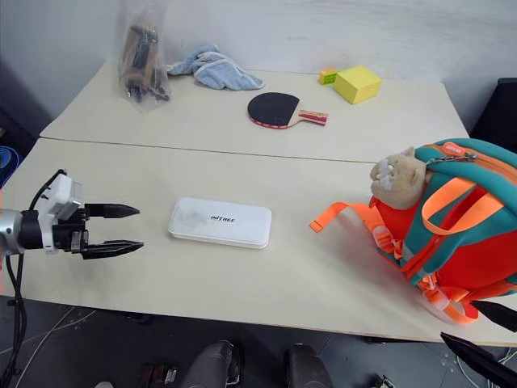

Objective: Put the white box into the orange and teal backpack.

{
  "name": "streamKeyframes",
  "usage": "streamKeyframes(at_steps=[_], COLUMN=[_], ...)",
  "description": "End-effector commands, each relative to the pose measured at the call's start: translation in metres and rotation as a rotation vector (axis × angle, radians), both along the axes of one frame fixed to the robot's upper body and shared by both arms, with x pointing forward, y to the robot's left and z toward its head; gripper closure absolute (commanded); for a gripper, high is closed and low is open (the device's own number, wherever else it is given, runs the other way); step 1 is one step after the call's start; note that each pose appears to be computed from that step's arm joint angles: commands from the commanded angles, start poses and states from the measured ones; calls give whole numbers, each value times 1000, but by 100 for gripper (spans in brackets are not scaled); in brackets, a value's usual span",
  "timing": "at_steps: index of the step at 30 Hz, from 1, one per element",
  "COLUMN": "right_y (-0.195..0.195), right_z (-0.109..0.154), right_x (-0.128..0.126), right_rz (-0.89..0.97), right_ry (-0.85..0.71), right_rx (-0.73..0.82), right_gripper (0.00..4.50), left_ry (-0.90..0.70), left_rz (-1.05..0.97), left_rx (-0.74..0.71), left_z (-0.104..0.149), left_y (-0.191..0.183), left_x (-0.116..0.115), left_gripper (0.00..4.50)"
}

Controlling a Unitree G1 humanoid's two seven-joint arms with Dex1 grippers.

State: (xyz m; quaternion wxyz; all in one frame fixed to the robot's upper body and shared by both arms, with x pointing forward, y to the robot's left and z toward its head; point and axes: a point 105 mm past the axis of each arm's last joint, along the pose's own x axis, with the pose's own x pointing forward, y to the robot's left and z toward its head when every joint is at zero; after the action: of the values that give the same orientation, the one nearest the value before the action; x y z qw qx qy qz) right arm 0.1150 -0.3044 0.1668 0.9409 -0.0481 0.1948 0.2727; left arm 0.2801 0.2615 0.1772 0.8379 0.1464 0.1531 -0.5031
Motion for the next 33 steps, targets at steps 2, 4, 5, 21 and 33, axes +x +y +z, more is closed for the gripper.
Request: streamKeyframes(at_steps=[2, 4, 5, 21, 33], right_y=[-2, -2, -2, 89, 149], right_z=[4, 3, 2, 6, -18], right_x=[4, 5, 5, 8, 132], right_rz=[-2, -5, -5, 358, 330], right_ry=[-15, -12, -10, 12, -200], right_rx=[-14, -20, -23, -3, -53], right_gripper=[2, 2, 2, 59, 450], left_ry=[-32, -28, -29, -76, -81], left_rz=[0, 19, 22, 237, 235], left_rx=[14, 15, 16, 97, 125], left_z=[13, 14, 14, 7, -17], left_y=[0, 1, 1, 28, 0], left_x=[0, 2, 2, 38, 65], left_gripper=[0, 0, 0, 19, 360])
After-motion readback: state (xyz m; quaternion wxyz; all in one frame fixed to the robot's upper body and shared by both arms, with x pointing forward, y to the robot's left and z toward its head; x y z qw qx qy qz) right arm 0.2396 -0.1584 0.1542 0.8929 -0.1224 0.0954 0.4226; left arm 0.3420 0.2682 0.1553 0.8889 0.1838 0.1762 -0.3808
